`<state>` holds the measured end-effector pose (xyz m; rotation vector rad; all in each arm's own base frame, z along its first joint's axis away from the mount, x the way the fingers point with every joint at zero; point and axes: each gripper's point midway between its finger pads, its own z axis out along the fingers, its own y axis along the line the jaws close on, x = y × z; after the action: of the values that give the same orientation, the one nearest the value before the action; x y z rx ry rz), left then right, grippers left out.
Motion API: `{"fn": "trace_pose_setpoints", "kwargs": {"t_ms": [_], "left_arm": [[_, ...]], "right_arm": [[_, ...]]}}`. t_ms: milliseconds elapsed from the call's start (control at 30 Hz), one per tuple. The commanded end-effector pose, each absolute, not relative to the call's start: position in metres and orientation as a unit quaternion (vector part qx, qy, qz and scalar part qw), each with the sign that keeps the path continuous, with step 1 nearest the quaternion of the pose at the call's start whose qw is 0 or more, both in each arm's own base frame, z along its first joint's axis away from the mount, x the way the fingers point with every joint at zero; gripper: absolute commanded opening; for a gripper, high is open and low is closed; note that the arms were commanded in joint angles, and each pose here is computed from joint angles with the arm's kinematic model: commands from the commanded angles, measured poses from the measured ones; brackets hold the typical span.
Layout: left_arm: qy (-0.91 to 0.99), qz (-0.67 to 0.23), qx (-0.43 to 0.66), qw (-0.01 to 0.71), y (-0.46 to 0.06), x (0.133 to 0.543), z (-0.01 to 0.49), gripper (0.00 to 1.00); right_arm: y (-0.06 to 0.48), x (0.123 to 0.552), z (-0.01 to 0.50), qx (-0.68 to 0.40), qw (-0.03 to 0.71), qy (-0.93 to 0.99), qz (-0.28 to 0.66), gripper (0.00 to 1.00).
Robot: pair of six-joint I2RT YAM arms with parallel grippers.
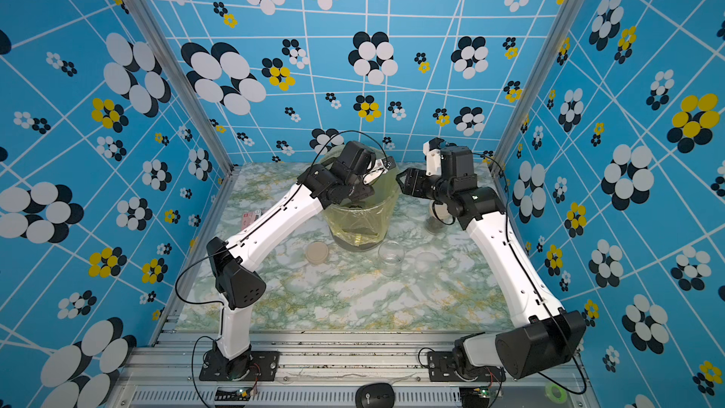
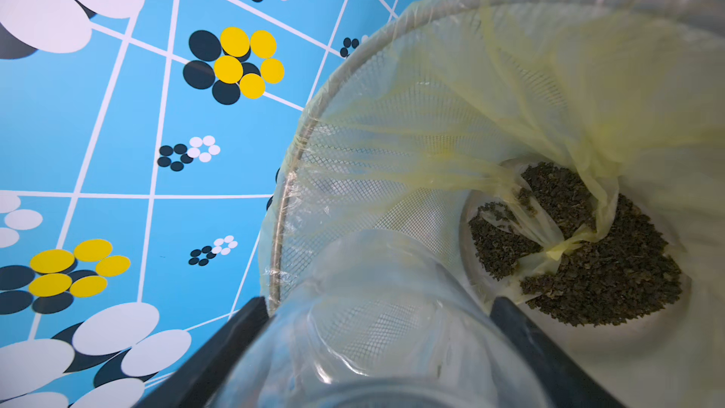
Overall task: Empty moldy tea leaves from jars
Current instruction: Move the trash bin to the center of the board.
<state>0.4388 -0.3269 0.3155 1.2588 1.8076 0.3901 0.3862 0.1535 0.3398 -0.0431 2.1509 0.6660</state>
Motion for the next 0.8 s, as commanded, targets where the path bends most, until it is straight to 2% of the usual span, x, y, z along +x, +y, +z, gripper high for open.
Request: {"fn": "trace_pose_setpoints", "kwargs": {"t_ms": [0, 100, 133, 467, 600, 767], "left_arm": [[0.748, -0.021, 0.432, 0.503, -0.325, 0.419, 0.383, 0.24], [0.772, -0.252, 0.344, 0.471, -0.312, 0.418, 0.398, 0.24], [0.768, -0.298, 0.327, 0.464, -0.309, 0.418, 0.403, 0.24], [0.750, -0.362, 0.281, 0.477, -0.296, 0.423, 0.421, 0.23], [0.714, -0.459, 0.245, 0.469, -0.291, 0.424, 0.441, 0.23], [0.684, -0.536, 0.184, 0.460, -0.269, 0.440, 0.447, 0.22]], "right_arm": [[0.154, 0.382, 0.346, -0.018, 0.440, 0.855, 0.273, 0.70], [0.153, 0.380, 0.348, -0.019, 0.443, 0.854, 0.272, 0.70], [0.152, 0.379, 0.347, -0.018, 0.442, 0.855, 0.272, 0.70], [0.150, 0.377, 0.346, -0.013, 0.441, 0.854, 0.274, 0.70], [0.149, 0.376, 0.346, -0.013, 0.442, 0.855, 0.272, 0.70], [0.148, 0.375, 0.345, -0.013, 0.442, 0.855, 0.270, 0.70]]}}
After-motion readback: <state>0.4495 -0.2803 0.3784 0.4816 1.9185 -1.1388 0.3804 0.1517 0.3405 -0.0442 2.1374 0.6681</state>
